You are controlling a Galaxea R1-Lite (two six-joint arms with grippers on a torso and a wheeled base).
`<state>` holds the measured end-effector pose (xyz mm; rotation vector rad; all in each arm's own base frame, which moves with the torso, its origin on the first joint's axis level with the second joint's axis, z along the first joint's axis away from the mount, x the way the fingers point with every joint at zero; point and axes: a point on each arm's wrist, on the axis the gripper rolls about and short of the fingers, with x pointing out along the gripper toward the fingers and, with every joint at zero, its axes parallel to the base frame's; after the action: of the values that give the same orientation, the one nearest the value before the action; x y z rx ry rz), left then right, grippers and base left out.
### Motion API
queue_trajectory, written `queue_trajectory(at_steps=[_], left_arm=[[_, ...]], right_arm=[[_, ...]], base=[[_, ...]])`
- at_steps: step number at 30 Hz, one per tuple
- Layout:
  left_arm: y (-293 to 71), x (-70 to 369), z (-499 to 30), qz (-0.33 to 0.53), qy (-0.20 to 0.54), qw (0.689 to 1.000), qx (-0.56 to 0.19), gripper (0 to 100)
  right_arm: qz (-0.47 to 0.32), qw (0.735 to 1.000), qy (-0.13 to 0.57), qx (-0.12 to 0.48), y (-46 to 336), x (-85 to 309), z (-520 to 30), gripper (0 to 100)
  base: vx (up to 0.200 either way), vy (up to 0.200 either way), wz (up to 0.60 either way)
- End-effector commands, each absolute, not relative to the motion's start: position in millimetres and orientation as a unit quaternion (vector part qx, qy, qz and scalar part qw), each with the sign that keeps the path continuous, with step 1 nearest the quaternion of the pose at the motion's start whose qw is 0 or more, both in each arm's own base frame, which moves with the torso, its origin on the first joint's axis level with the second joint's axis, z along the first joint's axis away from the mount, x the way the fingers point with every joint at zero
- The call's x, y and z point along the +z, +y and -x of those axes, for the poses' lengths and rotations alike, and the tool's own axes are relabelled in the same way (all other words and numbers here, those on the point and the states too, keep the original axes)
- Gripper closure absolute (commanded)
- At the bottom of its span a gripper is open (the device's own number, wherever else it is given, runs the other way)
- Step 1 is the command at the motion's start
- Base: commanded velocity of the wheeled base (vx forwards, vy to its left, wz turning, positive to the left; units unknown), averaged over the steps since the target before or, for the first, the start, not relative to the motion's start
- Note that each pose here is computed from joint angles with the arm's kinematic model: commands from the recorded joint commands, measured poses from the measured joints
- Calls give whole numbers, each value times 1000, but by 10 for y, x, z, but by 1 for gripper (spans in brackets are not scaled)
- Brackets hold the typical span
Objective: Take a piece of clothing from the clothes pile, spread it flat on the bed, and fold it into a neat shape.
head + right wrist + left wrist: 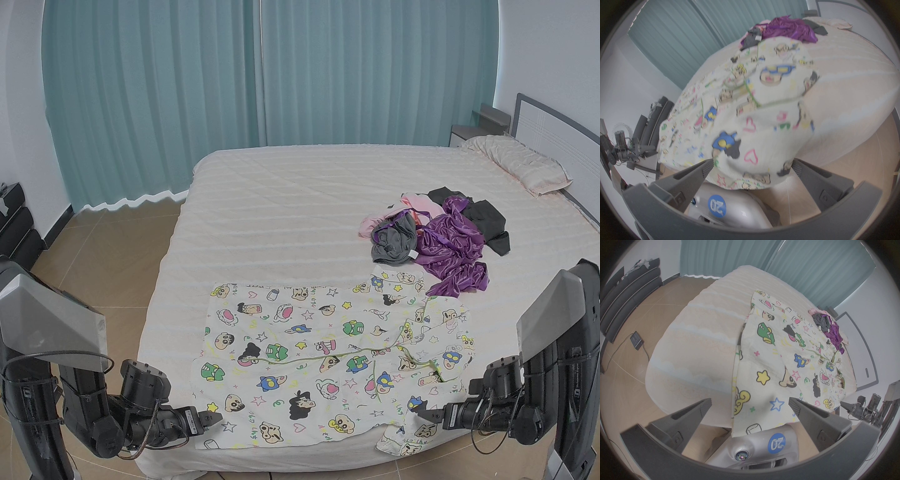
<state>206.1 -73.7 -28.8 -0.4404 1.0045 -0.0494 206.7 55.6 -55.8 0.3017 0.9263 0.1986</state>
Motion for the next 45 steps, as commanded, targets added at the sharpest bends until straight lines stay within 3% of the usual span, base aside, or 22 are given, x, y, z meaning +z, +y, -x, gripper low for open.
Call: queue_trajectory(at_steps=[1,4,9,12,15,19,22,30,36,45], left_arm=[[-678,-154,-2184,249,431,867,-18,0],[-687,-94,-2224,274,412,869,-16,0],[-701,-17,-2342,322,378,868,-7,0],[-702,-16,-2346,322,377,868,-7,0],[-712,2,-2364,335,373,865,-6,0],[-713,7,-2367,335,371,866,-7,0],[-724,-7,-2368,334,374,865,-7,0],[-727,0,-2375,339,372,864,-7,0],[-739,14,-2404,363,364,858,-1,0],[-745,7,-2398,365,365,856,-1,0]], right_arm=[[-171,917,350,79,370,-115,-2135,0],[-179,926,325,67,280,-21,-2161,0],[-200,954,212,63,94,250,-2587,0],[-200,955,209,63,90,255,-2617,0],[-219,957,184,52,23,374,-3081,0],[-235,953,184,51,41,404,-3276,0],[-273,940,205,15,53,334,-3778,0],[-278,931,238,2,186,64,-4428,0],[-271,924,268,13,421,-157,-4720,0],[-264,921,286,-4,461,-355,-4998,0]], base=[[0,0,0],[0,0,0],[80,0,0],[200,0,0],[200,0,0],[50,0,0],[0,0,0],[0,0,0],[0,0,0],[0,0,0]])
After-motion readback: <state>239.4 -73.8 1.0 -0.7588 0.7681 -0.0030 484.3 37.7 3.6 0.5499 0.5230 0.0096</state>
